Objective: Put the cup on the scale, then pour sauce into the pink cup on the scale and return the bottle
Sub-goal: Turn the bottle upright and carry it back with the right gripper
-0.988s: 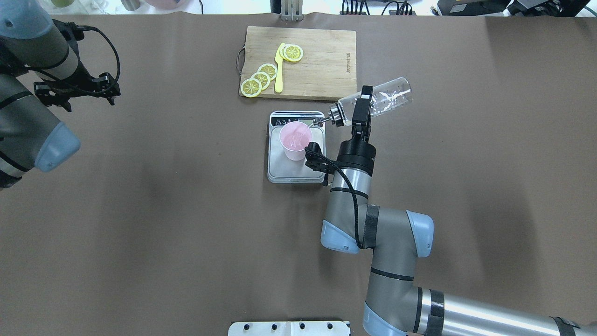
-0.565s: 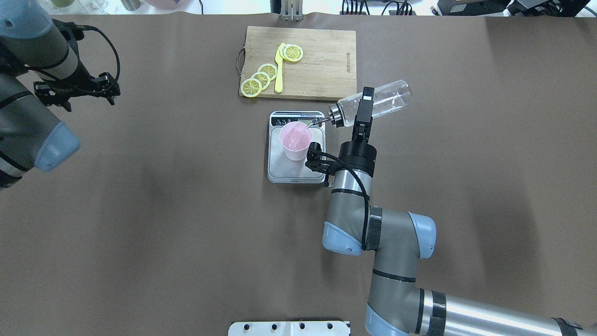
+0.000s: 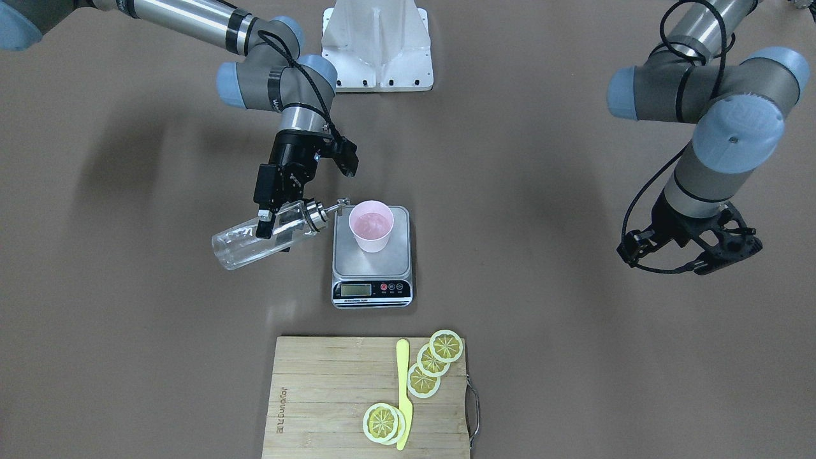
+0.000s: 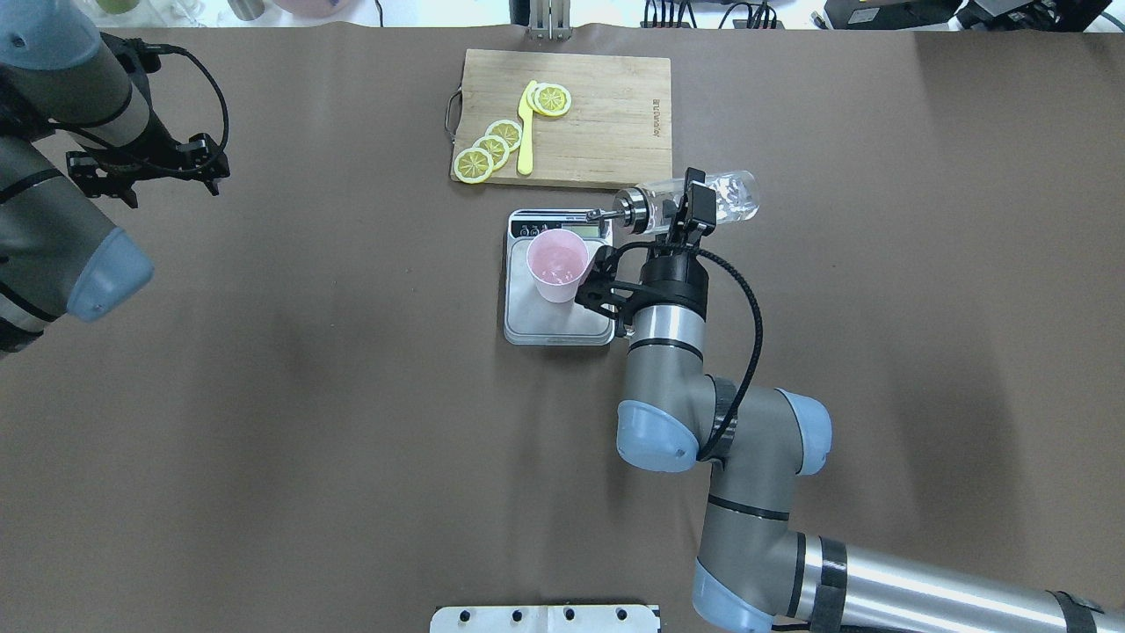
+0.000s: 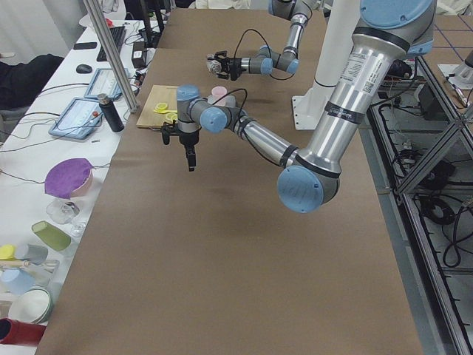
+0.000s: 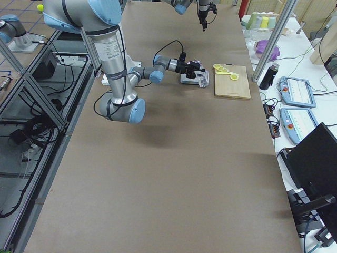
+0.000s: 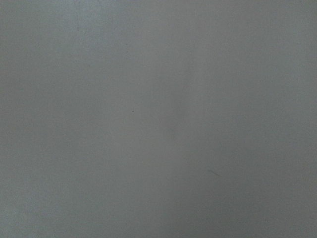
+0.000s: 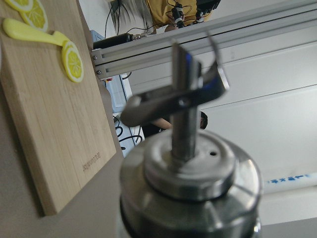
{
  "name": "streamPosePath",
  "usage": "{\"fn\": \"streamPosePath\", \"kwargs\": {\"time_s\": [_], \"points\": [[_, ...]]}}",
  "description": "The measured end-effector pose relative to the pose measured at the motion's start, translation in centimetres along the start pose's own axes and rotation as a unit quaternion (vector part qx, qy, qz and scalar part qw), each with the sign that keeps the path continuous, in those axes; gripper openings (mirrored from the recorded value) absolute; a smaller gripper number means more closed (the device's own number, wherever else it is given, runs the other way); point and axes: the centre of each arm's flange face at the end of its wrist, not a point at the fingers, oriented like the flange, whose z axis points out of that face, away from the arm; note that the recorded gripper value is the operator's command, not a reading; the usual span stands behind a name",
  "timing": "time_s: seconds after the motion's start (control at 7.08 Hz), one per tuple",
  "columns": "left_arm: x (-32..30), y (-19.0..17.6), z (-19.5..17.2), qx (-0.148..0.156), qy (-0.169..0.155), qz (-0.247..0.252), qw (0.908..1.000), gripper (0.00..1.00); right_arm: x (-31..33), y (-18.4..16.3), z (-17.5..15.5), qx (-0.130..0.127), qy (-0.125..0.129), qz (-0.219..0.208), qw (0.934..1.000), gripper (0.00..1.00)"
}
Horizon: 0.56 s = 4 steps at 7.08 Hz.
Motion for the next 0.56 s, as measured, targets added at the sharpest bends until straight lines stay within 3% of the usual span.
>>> {"fn": "streamPosePath", "kwargs": {"time_s": [0.14, 0.28, 0.42, 0.56], "points": [[0.1, 0.0, -0.2, 0.001, 0.001, 0.000, 1.0000, 0.99, 2.2, 0.4, 1.1, -0.006, -0.042, 0.058, 0.9974, 0.00], [0.2, 0.1, -0.5, 0.003, 0.003, -0.001, 1.0000, 0.99, 5.1, 2.2, 2.5, -0.016, -0.079, 0.110, 0.9907, 0.00], [0.4, 0.2, -0.9, 0.005, 0.006, 0.000, 1.0000, 0.99, 7.8, 5.4, 4.1, -0.027, -0.112, 0.174, 0.9781, 0.00], [0.6, 0.3, -1.5, 0.009, 0.010, 0.000, 0.9999, 0.98, 9.7, 9.7, 5.6, -0.032, -0.141, 0.248, 0.9578, 0.00]]}}
